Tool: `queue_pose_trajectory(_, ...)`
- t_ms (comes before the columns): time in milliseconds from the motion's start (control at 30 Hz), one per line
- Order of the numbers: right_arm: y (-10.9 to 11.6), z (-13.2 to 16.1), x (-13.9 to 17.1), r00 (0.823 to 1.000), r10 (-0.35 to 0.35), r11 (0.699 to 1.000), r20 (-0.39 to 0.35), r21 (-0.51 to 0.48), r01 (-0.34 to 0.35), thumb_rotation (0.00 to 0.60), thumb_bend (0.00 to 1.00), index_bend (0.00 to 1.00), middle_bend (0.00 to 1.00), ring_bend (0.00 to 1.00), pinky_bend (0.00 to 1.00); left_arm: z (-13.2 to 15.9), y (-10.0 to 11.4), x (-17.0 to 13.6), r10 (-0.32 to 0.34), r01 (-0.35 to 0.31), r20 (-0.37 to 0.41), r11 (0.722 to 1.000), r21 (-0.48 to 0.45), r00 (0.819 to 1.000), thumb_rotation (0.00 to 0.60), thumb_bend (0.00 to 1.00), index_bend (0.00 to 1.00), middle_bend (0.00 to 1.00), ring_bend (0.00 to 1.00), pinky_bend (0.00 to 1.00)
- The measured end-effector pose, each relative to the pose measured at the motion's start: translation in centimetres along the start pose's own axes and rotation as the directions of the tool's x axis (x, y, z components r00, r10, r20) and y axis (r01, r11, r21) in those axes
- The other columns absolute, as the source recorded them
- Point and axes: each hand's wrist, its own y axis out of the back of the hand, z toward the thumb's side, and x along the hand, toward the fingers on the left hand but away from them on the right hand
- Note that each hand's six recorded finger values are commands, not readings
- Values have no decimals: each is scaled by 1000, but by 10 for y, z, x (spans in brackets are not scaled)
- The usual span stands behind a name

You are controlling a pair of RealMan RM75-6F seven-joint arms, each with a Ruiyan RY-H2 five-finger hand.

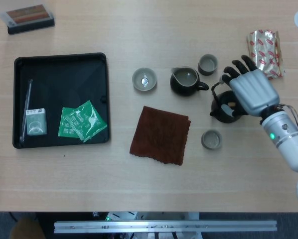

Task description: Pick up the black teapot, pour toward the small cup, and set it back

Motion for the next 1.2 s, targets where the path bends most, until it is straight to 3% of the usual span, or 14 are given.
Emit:
queue_pose_trajectory(133, 6, -6, 6, 999, -51, 998, 19, 21, 51, 406, 280, 289, 203, 83, 21, 1, 0, 2, -1, 1, 7, 1000, 1, 1000, 600, 218, 21, 0, 0, 0)
queue_pose_trajectory(267, 11, -17, 15, 994, -94, 996, 54, 11, 94, 567, 281, 289, 203, 83, 21, 2, 0, 5, -4, 4, 14, 1000, 2, 1000, 600, 218, 21, 0, 0, 0)
queue_pose_trajectory(333, 14, -23, 20, 990, -117, 993, 75, 2, 117, 600, 281, 289, 203, 83, 20, 4, -1, 7, -6, 6, 21, 1000, 2, 1000, 600, 218, 21, 0, 0, 0)
queue_pose_trajectory(533, 22, -50, 47, 964, -208, 977, 167, -8, 213, 600, 282, 289, 253, 83, 21, 8, -4, 13, -15, 15, 42, 1000, 0, 999, 600, 218, 21, 0, 0, 0)
queue_pose_trajectory(700, 22, -79, 86, 929, -271, 959, 251, -12, 283, 600, 282, 289, 275, 83, 21, 13, -6, 15, -21, 22, 65, 1000, -2, 998, 600, 217, 21, 0, 0, 0)
queue_pose_trajectory(867, 14, -100, 126, 903, -284, 947, 322, -51, 316, 600, 282, 289, 275, 83, 21, 20, -8, 16, -31, 31, 94, 1000, -4, 995, 600, 218, 21, 0, 0, 0)
queue_pose_trajectory(1200, 0, -118, 192, 873, -288, 937, 394, -72, 342, 600, 282, 289, 275, 86, 21, 33, -7, 15, -28, 30, 135, 999, -10, 990, 600, 217, 21, 0, 0, 0)
